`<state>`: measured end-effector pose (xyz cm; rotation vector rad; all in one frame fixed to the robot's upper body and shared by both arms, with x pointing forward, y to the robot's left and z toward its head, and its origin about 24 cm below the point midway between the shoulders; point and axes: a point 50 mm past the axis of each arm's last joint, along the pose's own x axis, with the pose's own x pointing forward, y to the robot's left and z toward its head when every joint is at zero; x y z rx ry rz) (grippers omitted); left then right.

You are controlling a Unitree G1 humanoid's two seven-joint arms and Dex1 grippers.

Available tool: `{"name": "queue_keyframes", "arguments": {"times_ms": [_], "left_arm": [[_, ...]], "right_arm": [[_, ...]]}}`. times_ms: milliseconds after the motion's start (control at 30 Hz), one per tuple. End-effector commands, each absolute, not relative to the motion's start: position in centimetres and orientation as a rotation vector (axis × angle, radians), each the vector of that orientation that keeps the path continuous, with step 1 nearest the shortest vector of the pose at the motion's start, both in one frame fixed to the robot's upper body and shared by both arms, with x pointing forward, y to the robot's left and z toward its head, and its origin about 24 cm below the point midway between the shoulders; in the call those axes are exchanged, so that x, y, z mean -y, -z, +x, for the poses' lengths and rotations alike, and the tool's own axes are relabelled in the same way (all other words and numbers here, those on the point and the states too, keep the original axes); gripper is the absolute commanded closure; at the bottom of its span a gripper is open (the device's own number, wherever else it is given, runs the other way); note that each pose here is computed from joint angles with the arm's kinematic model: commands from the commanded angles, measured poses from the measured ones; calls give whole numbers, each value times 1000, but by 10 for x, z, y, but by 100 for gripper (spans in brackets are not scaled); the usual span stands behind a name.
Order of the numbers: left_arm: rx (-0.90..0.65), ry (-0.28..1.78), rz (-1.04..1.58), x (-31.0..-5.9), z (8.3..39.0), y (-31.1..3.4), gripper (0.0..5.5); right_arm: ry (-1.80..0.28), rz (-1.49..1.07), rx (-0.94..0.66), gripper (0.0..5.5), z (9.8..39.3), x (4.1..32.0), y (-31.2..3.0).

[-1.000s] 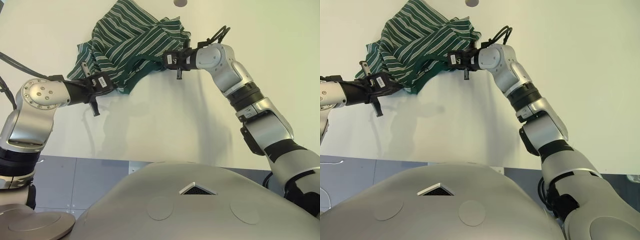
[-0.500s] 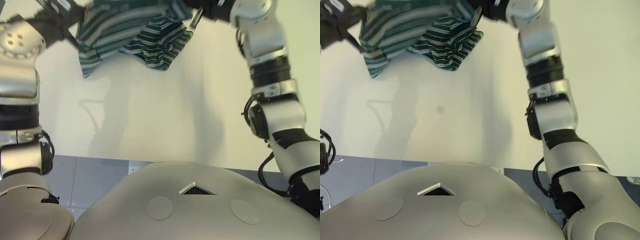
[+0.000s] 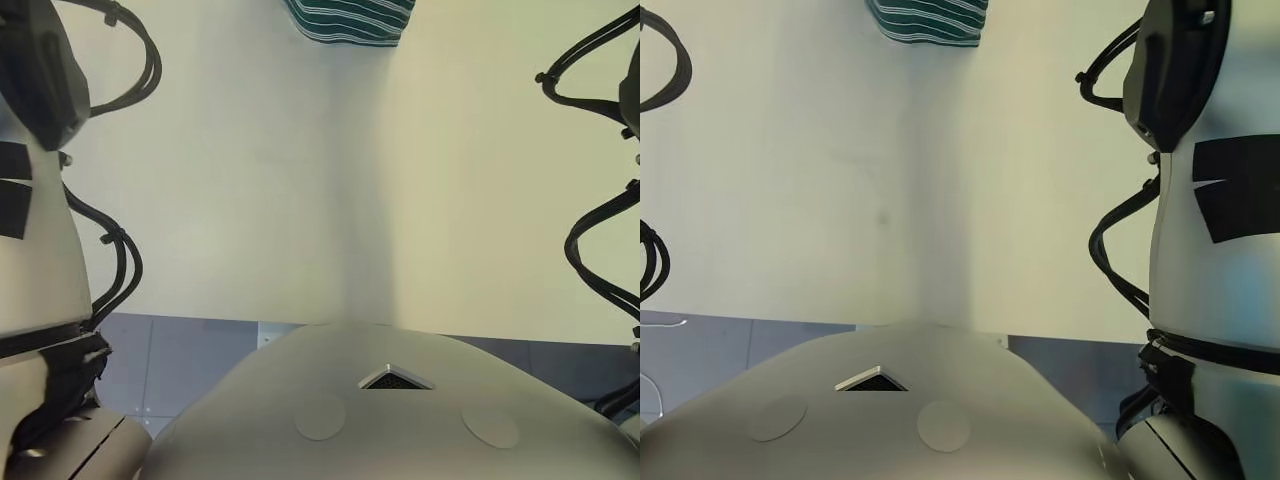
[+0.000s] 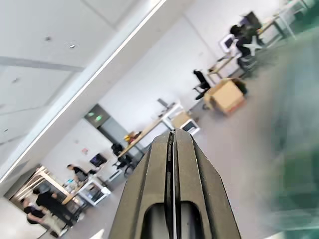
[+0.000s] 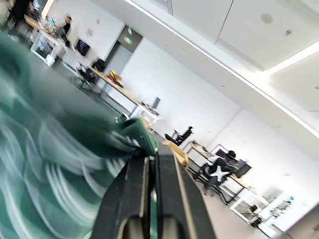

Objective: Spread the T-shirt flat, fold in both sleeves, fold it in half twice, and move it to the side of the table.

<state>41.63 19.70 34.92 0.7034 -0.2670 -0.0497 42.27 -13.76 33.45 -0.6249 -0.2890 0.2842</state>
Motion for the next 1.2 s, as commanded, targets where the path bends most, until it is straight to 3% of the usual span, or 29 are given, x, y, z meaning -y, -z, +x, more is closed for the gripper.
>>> {"name": "queue_keyframes", "arguments": {"times_ms": [33,200,367,533,633,767,967,1200], "left_arm": [[262,45,727,-200,412,-363,550],[149,339,761,-197,415,-328,550],[16,727,553,-183,411,-243,550],[6,942,419,-145,359,-187,458],[-87,940,440,-137,318,-145,416],[-152,876,322,-138,299,-124,416],[-166,840,80,-119,293,-124,383],[-210,809,16,-107,287,-113,383]], "right_arm": [[-250,-739,317,549,418,142,-353],[-393,-900,269,549,415,152,-343],[-680,-955,240,549,410,130,-330],[-863,-958,247,550,402,110,-332],[-919,-939,226,550,401,105,-329],[-957,-928,212,550,400,104,-324],[-1006,-923,203,550,397,97,-319],[-1035,-917,197,550,396,93,-314]]}}
